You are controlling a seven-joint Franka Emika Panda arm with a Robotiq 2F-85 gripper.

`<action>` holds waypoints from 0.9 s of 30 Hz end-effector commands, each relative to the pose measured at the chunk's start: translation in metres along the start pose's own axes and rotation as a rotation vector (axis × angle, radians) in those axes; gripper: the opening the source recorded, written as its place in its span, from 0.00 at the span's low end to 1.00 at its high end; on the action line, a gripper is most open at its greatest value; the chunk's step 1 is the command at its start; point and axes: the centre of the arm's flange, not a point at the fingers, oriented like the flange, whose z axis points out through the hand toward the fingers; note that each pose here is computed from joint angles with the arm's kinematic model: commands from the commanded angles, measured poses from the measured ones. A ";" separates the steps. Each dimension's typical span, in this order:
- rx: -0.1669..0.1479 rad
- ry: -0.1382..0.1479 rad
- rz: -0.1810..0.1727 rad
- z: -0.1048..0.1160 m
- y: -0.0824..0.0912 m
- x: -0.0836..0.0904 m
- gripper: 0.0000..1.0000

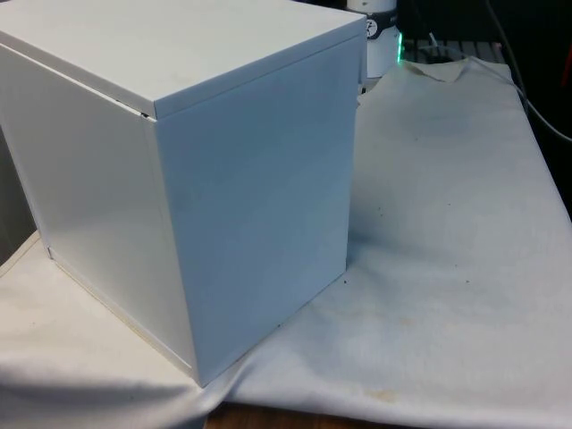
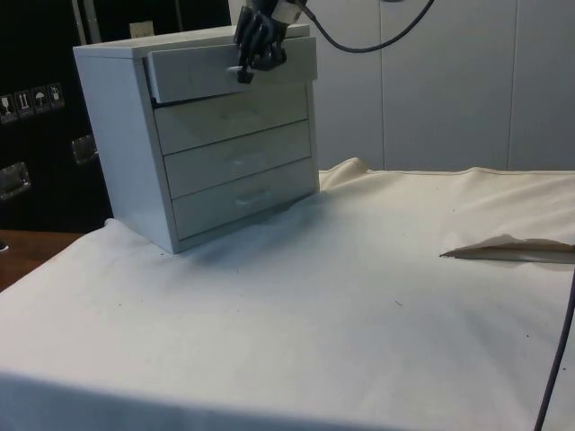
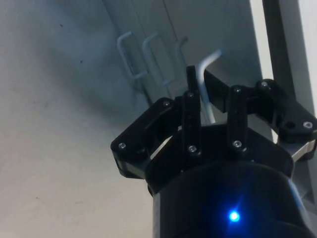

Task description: Open the drawer, then close it.

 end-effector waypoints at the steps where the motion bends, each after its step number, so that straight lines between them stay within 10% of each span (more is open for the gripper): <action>1: 0.000 0.004 0.003 -0.001 0.000 0.000 0.00; 13: 0.003 0.020 0.004 -0.006 -0.005 -0.008 0.00; 27: -0.006 0.020 -0.077 -0.007 -0.006 -0.011 0.00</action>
